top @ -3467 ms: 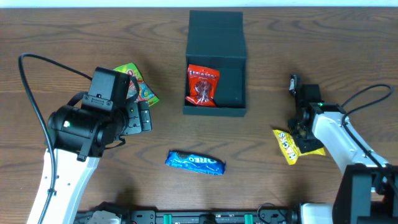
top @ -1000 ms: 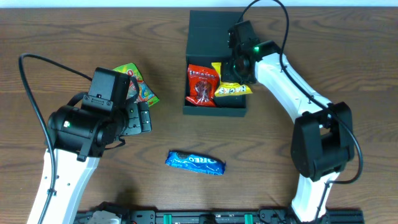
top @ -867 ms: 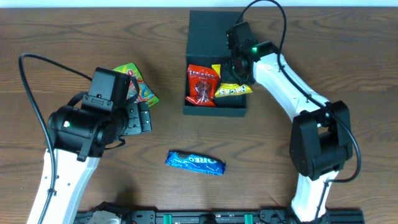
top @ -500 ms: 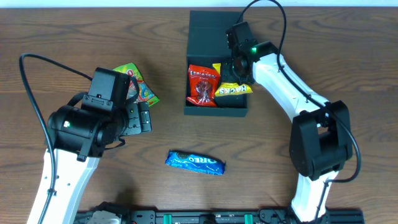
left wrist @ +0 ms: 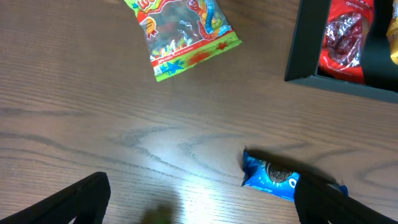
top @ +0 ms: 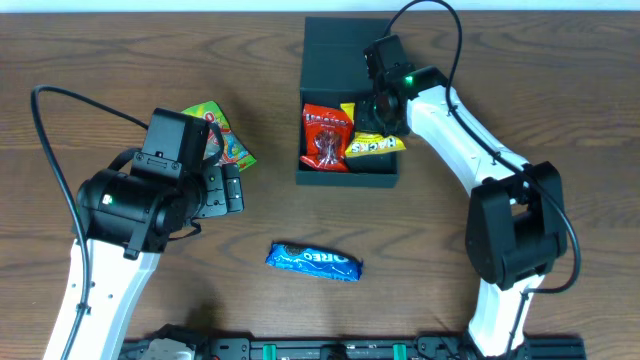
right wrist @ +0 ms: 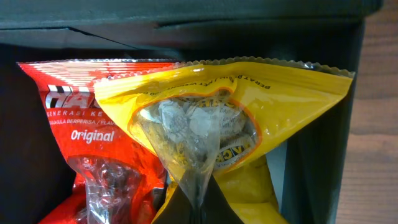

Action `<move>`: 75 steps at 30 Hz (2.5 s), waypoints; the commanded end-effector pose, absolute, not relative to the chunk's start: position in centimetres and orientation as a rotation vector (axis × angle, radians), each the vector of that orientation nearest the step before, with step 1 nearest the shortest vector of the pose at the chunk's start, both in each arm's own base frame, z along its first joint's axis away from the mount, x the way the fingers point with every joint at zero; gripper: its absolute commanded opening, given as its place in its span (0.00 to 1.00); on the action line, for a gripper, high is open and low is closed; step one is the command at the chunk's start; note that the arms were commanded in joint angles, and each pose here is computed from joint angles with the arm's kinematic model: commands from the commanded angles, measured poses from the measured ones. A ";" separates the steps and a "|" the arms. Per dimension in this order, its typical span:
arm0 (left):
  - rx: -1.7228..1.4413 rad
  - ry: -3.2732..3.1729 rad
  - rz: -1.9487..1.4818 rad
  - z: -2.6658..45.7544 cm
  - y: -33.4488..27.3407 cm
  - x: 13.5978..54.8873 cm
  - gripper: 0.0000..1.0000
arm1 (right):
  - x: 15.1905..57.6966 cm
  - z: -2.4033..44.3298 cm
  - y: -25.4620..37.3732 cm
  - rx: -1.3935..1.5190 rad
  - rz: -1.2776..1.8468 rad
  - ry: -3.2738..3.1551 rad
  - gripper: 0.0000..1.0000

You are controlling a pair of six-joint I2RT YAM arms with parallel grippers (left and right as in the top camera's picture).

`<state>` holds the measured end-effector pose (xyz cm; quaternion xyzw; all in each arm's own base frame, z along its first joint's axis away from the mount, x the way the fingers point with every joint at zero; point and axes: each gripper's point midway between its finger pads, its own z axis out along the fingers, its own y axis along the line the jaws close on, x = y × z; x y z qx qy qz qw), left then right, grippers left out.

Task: Pack container
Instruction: 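Lower the yellow bag beside the red bag and open the right gripper, then withdraw the right gripper from the box to the right side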

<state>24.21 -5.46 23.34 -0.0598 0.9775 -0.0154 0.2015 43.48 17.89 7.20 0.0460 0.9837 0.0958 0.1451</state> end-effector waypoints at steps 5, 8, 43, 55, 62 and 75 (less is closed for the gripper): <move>-0.113 2.736 -0.021 23.2 -5.4 24.1 0.95 | 43.8 7.2 17.6 0.214 0.265 2.831 0.02; -0.104 2.735 -0.019 23.3 -5.4 24.1 0.95 | 43.8 7.2 17.6 0.212 0.260 2.833 0.01; -0.099 2.732 -0.020 23.3 -5.4 24.2 0.95 | 43.8 7.1 16.6 0.289 0.194 2.826 0.02; -0.099 2.732 -0.020 23.3 -5.4 24.2 0.95 | 43.8 7.1 16.5 0.266 0.183 2.824 0.89; -0.099 2.727 -0.023 23.3 -5.4 24.3 0.95 | 43.8 12.5 16.9 0.249 0.267 2.734 0.99; -0.079 2.801 -0.111 22.9 -6.4 22.6 0.95 | 33.4 26.7 7.1 0.285 -0.100 2.557 0.99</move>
